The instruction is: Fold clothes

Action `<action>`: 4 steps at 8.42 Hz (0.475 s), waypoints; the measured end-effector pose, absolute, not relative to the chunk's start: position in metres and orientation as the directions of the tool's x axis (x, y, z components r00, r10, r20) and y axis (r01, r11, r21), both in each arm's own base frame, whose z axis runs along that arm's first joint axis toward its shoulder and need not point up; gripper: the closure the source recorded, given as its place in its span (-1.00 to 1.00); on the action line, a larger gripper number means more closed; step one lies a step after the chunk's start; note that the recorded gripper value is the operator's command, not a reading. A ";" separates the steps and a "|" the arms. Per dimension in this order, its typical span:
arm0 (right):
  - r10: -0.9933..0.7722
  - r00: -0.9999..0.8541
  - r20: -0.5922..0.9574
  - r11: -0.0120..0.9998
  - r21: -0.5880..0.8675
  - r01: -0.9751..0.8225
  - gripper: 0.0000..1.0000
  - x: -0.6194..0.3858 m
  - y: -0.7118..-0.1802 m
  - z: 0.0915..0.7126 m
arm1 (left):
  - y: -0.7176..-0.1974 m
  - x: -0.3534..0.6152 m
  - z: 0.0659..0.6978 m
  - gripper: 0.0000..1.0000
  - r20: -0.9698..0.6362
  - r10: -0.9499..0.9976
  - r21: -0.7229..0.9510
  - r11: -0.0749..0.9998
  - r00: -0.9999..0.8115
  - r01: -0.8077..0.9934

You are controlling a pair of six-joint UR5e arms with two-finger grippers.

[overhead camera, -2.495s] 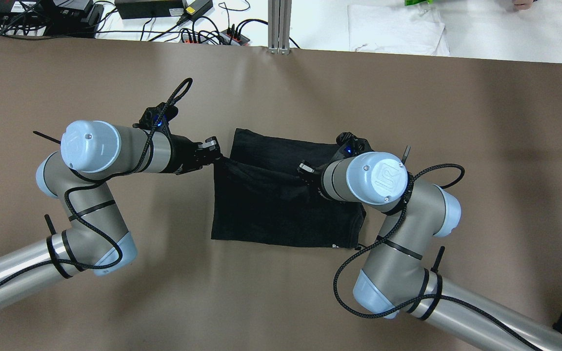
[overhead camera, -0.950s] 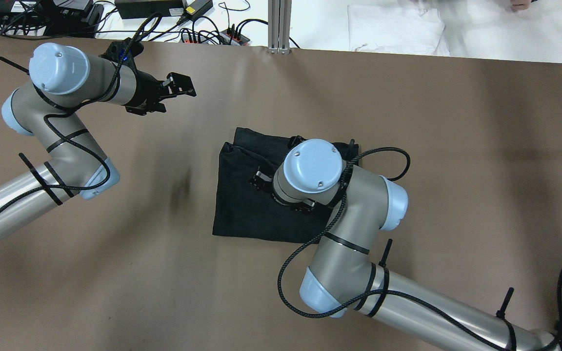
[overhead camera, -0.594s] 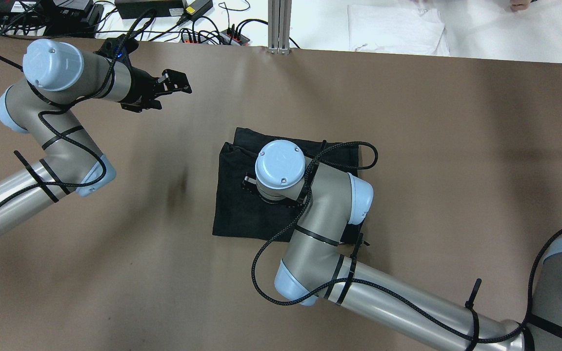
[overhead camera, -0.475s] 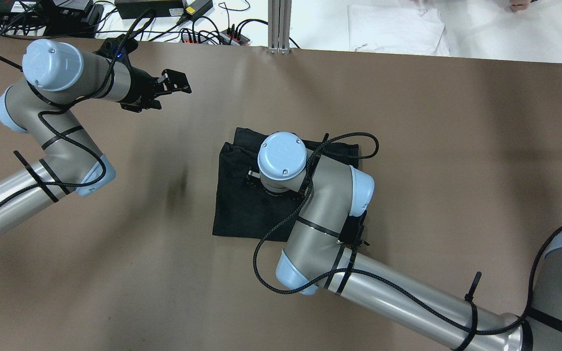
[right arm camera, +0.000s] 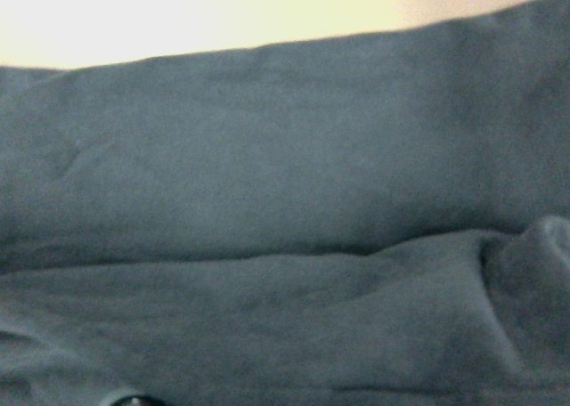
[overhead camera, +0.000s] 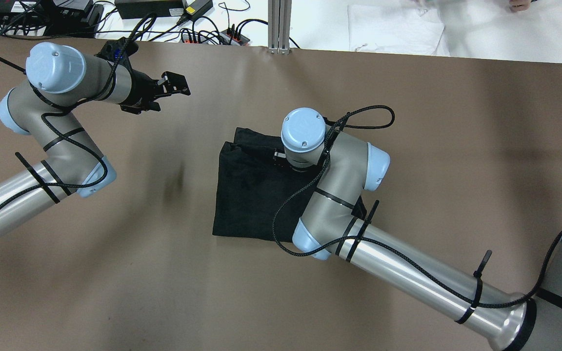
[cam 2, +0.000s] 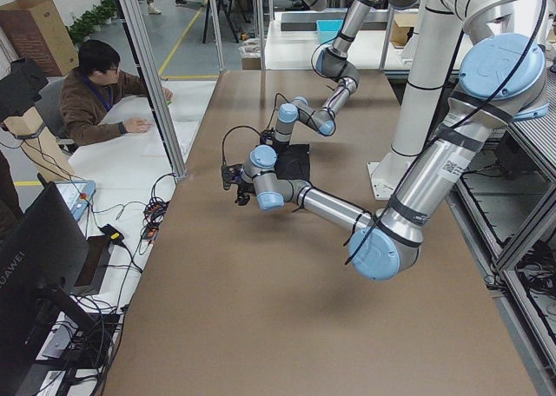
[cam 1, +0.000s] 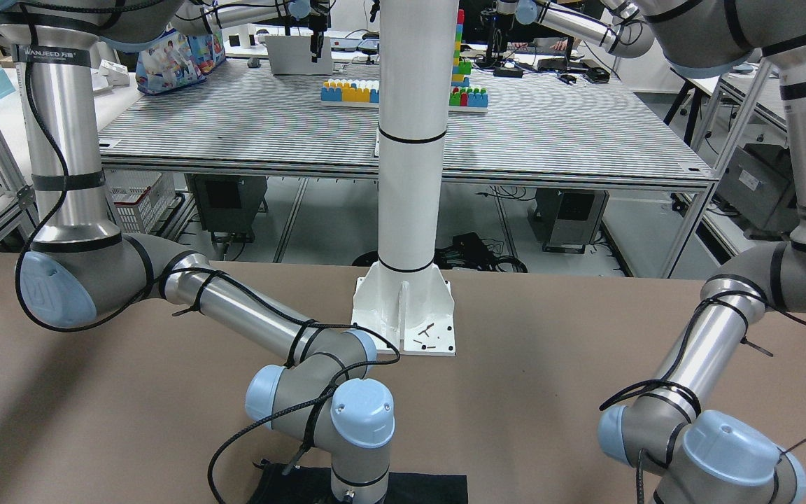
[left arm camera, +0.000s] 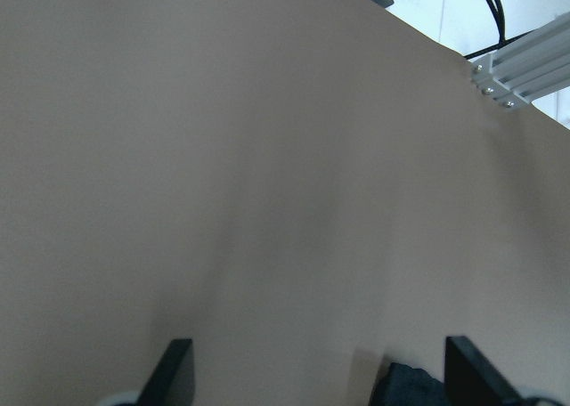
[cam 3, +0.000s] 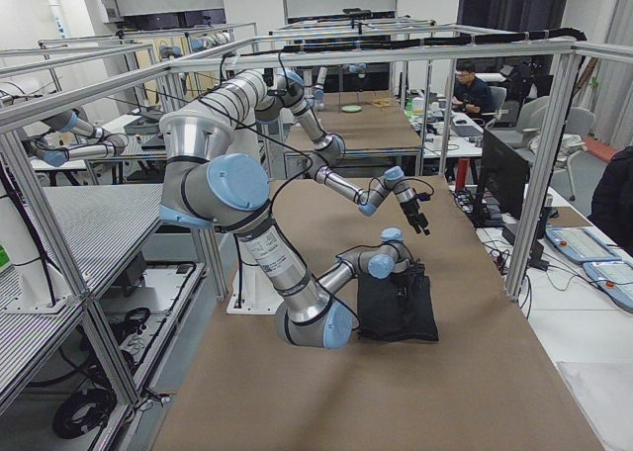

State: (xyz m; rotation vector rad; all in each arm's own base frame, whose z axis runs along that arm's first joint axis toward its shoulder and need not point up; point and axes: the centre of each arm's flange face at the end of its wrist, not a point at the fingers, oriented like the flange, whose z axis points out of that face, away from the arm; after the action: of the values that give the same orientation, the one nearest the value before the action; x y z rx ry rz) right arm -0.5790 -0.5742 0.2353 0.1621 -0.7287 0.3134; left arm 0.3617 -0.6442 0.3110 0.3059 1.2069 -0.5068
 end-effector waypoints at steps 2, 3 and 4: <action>0.200 0.732 0.651 0.938 0.088 -0.335 -0.88 -0.546 -0.622 0.260 | -0.645 0.366 0.314 -1.00 -0.939 -0.214 -0.044 0.850 0.269 0.525; 0.182 0.751 0.634 0.938 0.118 -0.327 -0.88 -0.525 -0.645 0.271 | -0.646 0.367 0.315 -1.00 -0.938 -0.216 -0.044 0.850 0.271 0.524; 0.168 0.767 0.620 0.937 0.141 -0.319 -0.88 -0.508 -0.664 0.281 | -0.646 0.367 0.315 -1.00 -0.938 -0.216 -0.044 0.850 0.272 0.524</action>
State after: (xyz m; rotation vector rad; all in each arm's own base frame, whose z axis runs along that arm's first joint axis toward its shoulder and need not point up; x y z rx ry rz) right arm -0.5076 -0.6644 0.2813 0.2450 -0.6457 0.2675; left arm 0.3670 -0.6463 0.3151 0.2990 1.1979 -0.5084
